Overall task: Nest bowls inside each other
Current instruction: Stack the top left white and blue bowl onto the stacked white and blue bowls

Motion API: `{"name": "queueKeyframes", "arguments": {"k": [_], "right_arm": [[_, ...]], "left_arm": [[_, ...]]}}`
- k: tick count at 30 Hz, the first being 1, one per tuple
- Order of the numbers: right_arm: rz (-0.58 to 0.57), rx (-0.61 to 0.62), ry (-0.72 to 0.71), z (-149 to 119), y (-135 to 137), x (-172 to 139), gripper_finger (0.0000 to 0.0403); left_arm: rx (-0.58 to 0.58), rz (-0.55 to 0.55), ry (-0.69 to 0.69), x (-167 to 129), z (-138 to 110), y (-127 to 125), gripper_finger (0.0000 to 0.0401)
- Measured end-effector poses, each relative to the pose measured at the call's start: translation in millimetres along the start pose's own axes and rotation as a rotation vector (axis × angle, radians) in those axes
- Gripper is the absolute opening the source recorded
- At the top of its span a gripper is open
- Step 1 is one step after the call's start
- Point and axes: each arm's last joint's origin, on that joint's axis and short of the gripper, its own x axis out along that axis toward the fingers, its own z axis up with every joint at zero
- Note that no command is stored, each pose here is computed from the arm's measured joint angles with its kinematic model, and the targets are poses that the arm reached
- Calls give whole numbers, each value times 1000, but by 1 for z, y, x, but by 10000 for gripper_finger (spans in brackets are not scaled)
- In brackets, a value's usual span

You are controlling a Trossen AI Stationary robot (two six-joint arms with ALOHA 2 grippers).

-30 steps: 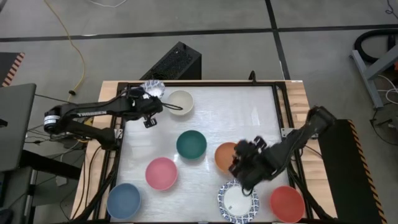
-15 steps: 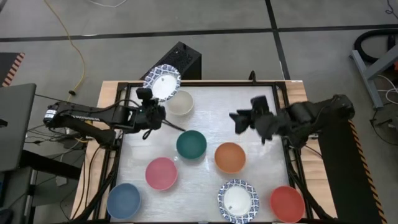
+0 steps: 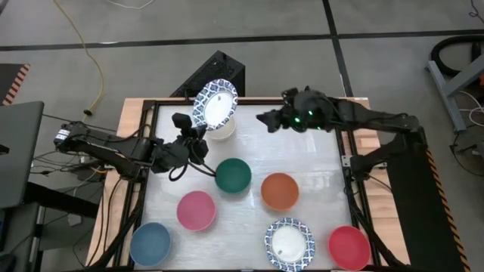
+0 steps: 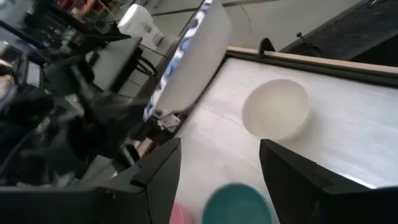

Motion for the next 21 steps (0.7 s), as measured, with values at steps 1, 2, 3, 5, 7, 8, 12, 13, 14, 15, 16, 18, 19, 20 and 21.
{"name": "queueKeyframes", "arguments": {"k": [1,2,3,5,7,8,12,13,14,15,16,18,19,20,21], "right_arm": [[40,5,-6,4,1,4,240],[84,-1,-17,7,3,9,240],[131,-2,-32,11,6,12,240],[198,4,-53,19,6,19,240],[210,12,-36,23,1,31,240],[206,19,-20,24,-3,38,240],[236,45,-11,26,-8,66,240],[265,47,-15,26,-7,71,240],[289,48,-18,27,-6,75,240],[310,46,-15,27,-5,79,240],[323,44,-7,26,-5,83,240],[326,44,10,23,-7,91,240],[317,46,20,22,-9,95,240],[313,46,22,21,-10,97,240],[311,47,21,21,-10,97,240]], "left_arm": [[0,2,2,0,0,0,0],[-5,4,3,0,0,0,0],[-13,3,2,-1,0,0,0],[-17,4,1,-1,0,0,0],[-15,4,0,-1,0,0,0],[-15,4,0,-1,0,0,0],[-14,5,0,-1,0,0,0],[-14,5,0,-1,0,0,0],[-14,5,0,-1,0,0,0],[-14,5,0,-1,0,0,0],[-13,5,0,-1,0,0,0],[-9,3,3,-1,0,-1,0],[-7,3,4,-1,0,-1,0],[-7,4,4,-1,0,-1,0],[-7,4,4,-1,0,-1,0]]}}
